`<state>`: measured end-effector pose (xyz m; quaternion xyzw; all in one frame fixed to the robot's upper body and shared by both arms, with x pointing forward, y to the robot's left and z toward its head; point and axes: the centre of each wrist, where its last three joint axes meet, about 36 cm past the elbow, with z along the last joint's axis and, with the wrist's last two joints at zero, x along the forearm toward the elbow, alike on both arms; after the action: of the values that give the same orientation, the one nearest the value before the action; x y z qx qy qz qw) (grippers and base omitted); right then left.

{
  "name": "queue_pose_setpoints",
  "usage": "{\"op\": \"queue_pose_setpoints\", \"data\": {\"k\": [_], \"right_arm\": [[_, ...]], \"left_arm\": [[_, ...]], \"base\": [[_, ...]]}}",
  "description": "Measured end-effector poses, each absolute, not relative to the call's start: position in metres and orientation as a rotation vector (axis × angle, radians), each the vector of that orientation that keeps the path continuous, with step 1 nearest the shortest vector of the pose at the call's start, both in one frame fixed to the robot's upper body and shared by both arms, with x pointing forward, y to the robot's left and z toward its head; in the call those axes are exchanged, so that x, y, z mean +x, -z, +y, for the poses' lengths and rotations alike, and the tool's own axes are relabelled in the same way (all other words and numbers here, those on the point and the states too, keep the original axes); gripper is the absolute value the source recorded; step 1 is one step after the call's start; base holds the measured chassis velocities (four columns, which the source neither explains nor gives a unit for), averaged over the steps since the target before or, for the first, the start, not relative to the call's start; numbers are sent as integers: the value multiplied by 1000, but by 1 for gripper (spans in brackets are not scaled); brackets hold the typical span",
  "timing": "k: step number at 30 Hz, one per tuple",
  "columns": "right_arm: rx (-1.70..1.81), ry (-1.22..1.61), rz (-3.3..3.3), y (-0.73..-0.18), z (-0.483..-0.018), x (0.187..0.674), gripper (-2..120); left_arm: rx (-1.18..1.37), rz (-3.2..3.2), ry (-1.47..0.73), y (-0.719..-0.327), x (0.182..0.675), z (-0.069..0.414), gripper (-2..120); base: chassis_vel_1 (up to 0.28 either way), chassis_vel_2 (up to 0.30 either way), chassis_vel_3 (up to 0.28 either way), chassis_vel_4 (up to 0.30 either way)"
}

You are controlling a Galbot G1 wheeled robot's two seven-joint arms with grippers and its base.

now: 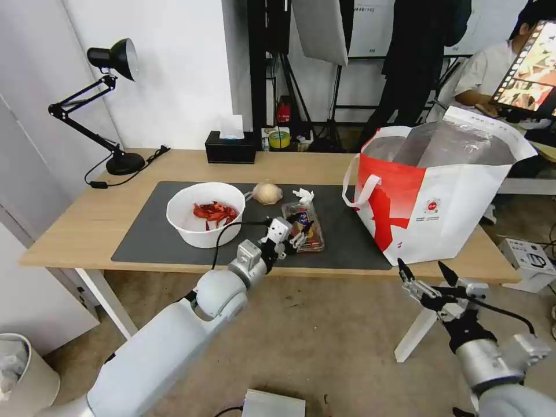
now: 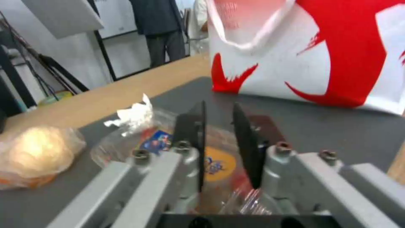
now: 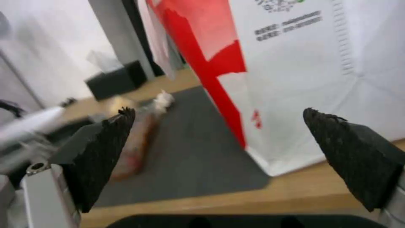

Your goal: Pick up the trash from the table and place it into the takeout bag.

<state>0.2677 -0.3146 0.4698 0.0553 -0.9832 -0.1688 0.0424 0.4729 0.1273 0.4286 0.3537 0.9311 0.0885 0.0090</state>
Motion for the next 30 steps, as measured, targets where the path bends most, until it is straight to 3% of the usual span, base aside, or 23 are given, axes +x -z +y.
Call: {"op": "queue_pose_setpoints", "data": {"k": [5, 20, 30], "right_arm": [[248, 699, -2941, -473, -315, 279, 100], [413, 1016, -2767, -494, -319, 324, 100], [445, 1102, -2673, -504, -318, 386, 100]], "left_arm": [[1100, 2916, -251, -424, 477, 125, 0], [1077, 2951, -290, -407, 493, 117, 0], [1044, 2980, -344, -397, 501, 124, 0]], "base": [[0, 0, 0, 0], [0, 0, 0, 0], [0, 0, 0, 0]]}}
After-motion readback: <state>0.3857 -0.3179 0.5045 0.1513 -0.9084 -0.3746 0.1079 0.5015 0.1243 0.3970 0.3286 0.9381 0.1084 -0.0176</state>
